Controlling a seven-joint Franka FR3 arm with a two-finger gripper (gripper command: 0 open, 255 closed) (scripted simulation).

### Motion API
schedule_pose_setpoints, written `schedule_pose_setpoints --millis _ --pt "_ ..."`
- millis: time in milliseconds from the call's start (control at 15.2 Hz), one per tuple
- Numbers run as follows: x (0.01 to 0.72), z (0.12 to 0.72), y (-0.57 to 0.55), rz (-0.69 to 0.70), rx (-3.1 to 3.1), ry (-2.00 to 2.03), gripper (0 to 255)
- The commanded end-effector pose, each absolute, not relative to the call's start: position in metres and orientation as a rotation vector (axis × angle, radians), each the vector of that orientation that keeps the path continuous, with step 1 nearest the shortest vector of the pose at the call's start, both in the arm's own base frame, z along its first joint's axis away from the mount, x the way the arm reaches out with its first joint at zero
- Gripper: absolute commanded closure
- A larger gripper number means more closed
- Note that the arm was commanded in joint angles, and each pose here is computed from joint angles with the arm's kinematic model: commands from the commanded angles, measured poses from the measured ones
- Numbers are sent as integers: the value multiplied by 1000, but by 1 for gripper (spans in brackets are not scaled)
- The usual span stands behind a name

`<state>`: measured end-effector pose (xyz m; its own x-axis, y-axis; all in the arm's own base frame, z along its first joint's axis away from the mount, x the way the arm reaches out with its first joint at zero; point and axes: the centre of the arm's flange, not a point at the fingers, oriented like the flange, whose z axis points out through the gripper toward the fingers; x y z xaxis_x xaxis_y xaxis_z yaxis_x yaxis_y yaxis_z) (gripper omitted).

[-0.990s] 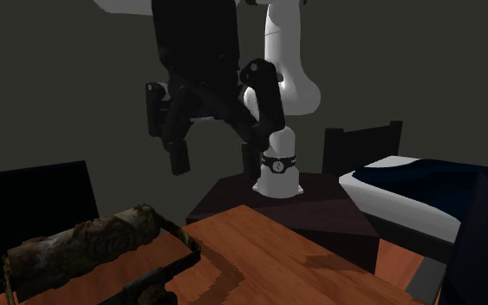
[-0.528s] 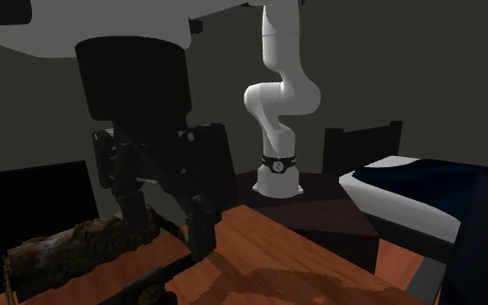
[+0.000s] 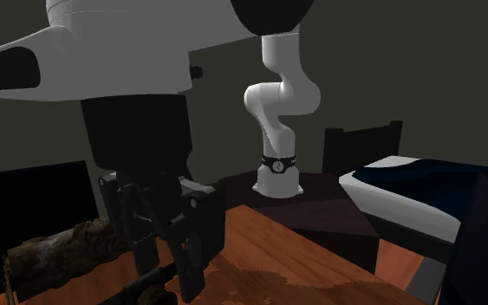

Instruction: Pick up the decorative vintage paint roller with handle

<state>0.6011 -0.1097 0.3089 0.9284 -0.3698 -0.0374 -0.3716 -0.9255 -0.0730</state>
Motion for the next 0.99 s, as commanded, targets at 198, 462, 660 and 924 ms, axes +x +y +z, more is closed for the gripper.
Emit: schedule_pose_setpoints --millis 198,462,660,924 --pt "601 308 -110 35 -3007 579 255" --pt "601 308 -110 35 -3007 579 255" --pt "601 319 -110 35 -3007 579 255" --pt "601 340 -110 35 -3007 579 255"
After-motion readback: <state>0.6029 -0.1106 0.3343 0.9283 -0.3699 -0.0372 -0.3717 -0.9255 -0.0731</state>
